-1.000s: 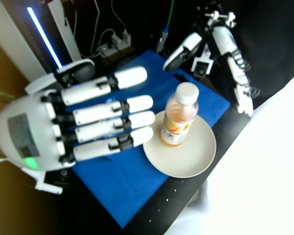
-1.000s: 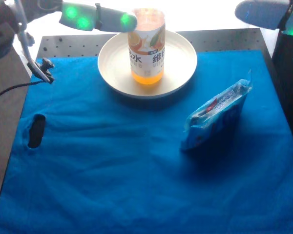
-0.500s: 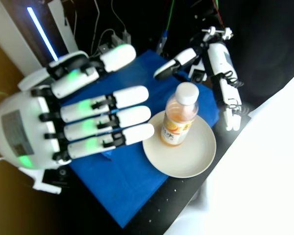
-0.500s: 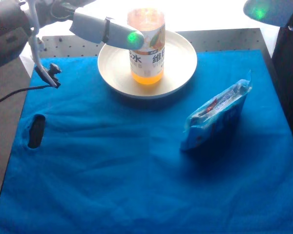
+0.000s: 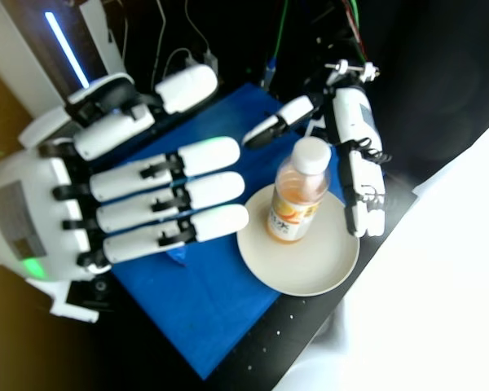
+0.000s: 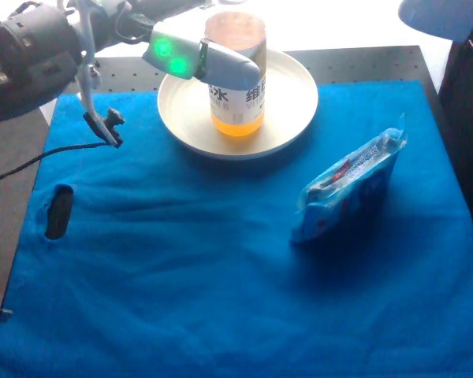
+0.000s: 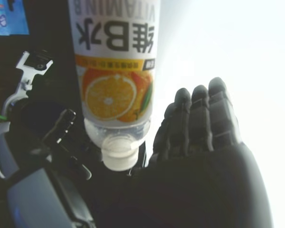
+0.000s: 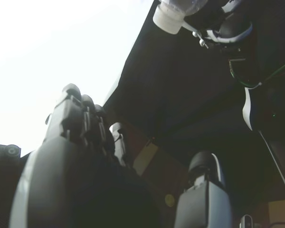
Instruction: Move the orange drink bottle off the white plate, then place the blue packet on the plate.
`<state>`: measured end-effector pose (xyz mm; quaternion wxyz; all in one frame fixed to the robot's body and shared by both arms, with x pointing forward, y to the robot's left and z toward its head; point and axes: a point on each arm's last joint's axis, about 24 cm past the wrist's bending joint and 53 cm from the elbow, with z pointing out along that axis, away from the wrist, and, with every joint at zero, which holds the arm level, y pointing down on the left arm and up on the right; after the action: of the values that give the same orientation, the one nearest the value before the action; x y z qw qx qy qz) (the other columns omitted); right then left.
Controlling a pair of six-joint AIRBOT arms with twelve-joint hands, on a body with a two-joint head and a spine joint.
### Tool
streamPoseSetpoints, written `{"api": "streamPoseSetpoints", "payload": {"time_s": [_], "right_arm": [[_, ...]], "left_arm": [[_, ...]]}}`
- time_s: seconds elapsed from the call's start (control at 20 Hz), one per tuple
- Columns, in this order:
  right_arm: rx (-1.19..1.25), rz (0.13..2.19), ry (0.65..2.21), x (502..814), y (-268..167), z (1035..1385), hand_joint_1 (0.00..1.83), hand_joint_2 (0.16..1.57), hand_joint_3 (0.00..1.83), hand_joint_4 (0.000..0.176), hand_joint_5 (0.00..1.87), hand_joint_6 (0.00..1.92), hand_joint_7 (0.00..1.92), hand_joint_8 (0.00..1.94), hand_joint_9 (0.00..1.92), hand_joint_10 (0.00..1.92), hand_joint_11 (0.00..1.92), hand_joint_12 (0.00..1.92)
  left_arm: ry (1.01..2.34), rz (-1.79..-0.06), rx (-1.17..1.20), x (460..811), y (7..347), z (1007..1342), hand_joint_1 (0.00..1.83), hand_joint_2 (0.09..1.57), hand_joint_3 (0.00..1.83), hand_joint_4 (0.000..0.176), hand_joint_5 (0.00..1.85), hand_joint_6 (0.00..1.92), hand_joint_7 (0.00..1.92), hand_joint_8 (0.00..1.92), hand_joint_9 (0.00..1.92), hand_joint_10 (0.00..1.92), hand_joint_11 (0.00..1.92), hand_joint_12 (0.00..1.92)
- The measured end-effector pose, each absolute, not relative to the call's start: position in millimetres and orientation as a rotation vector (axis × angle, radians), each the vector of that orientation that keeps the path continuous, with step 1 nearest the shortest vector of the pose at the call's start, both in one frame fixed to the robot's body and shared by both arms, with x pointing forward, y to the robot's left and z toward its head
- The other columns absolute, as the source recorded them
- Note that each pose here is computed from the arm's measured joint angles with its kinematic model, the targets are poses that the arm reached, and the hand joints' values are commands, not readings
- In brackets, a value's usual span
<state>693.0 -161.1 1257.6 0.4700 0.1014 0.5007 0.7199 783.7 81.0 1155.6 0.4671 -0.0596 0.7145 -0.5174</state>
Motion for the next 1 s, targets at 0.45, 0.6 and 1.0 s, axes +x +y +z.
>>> {"api": "streamPoseSetpoints", "payload": {"time_s": [0.45, 0.6, 1.0], "right_arm": [[0.249, 1.768, 1.228, 692.3, -159.6, 1257.1, 0.42, 0.89, 0.00, 0.162, 0.00, 0.00, 0.00, 0.00, 0.00, 0.00, 0.07, 0.03], [0.253, 1.773, 1.226, 691.7, -158.8, 1257.2, 0.45, 0.90, 0.00, 0.160, 0.01, 0.00, 0.00, 0.00, 0.00, 0.00, 0.04, 0.02], [0.252, 1.778, 1.229, 690.5, -156.9, 1256.7, 0.47, 0.93, 0.01, 0.138, 0.03, 0.01, 0.00, 0.00, 0.00, 0.00, 0.05, 0.03]], "left_arm": [[1.770, -1.258, -0.151, 786.5, 79.4, 1149.8, 0.77, 0.81, 0.01, 0.000, 0.36, 0.02, 0.50, 0.01, 0.47, 0.02, 0.29, 0.20], [1.771, -1.301, -0.194, 788.4, 77.1, 1148.3, 1.03, 1.12, 0.03, 0.005, 0.87, 0.87, 0.91, 0.02, 0.91, 0.08, 0.36, 1.27], [1.759, -1.342, -0.215, 788.1, 75.4, 1149.7, 1.24, 1.11, 0.00, 0.000, 0.90, 0.98, 1.08, 0.95, 1.16, 0.09, 0.60, 1.21]]}}
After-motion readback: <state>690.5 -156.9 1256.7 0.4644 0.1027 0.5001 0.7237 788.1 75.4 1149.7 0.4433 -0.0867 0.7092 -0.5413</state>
